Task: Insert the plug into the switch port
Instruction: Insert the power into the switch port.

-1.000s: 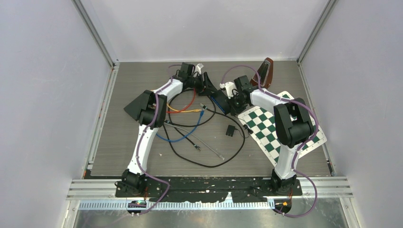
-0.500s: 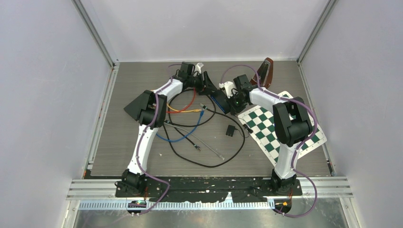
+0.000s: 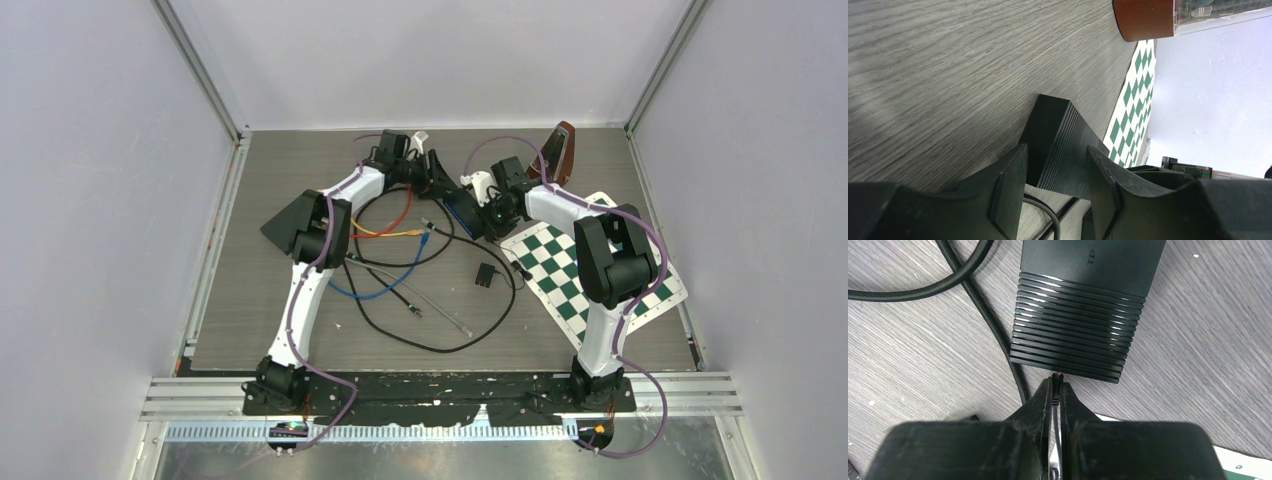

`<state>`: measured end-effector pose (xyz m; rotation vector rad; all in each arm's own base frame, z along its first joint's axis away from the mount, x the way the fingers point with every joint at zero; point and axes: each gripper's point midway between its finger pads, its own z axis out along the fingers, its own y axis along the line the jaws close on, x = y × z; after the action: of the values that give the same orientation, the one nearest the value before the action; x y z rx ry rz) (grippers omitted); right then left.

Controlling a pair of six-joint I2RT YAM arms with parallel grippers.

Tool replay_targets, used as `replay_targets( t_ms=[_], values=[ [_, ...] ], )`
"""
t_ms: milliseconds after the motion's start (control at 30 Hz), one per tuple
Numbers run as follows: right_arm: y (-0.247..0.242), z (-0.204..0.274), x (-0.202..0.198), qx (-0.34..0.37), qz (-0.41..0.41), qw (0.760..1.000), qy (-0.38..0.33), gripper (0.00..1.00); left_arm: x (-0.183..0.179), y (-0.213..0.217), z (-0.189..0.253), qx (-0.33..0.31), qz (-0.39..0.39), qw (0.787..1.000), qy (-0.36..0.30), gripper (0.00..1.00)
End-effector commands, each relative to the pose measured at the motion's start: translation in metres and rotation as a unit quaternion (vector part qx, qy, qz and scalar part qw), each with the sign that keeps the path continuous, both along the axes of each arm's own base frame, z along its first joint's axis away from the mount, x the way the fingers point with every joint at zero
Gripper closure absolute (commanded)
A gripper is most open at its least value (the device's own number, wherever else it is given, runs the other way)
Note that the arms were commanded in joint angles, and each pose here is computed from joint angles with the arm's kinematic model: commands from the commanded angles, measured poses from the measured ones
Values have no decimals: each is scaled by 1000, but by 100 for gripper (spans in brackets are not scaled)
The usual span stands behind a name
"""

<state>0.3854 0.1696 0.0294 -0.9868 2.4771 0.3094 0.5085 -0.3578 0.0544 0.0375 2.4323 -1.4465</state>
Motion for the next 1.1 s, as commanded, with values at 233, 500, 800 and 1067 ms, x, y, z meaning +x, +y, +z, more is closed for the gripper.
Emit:
replay_targets(
  t_ms=[233, 500, 800, 1067],
  values=[
    [23, 32, 24, 45, 17, 997, -55, 95, -17, -15, 13, -25, -32, 999, 5, 53],
    [20, 39, 39, 44, -25, 996, -80, 95, -24, -15, 9, -24, -40, 999, 10, 53],
    [23, 44, 50, 24, 12, 994, -107, 95, -47, -25, 16, -27, -77, 997, 1, 56],
    [30, 54, 55, 16, 67, 987, -142, 95, -66, -32, 19, -51, -122, 991, 11, 56]
  ],
)
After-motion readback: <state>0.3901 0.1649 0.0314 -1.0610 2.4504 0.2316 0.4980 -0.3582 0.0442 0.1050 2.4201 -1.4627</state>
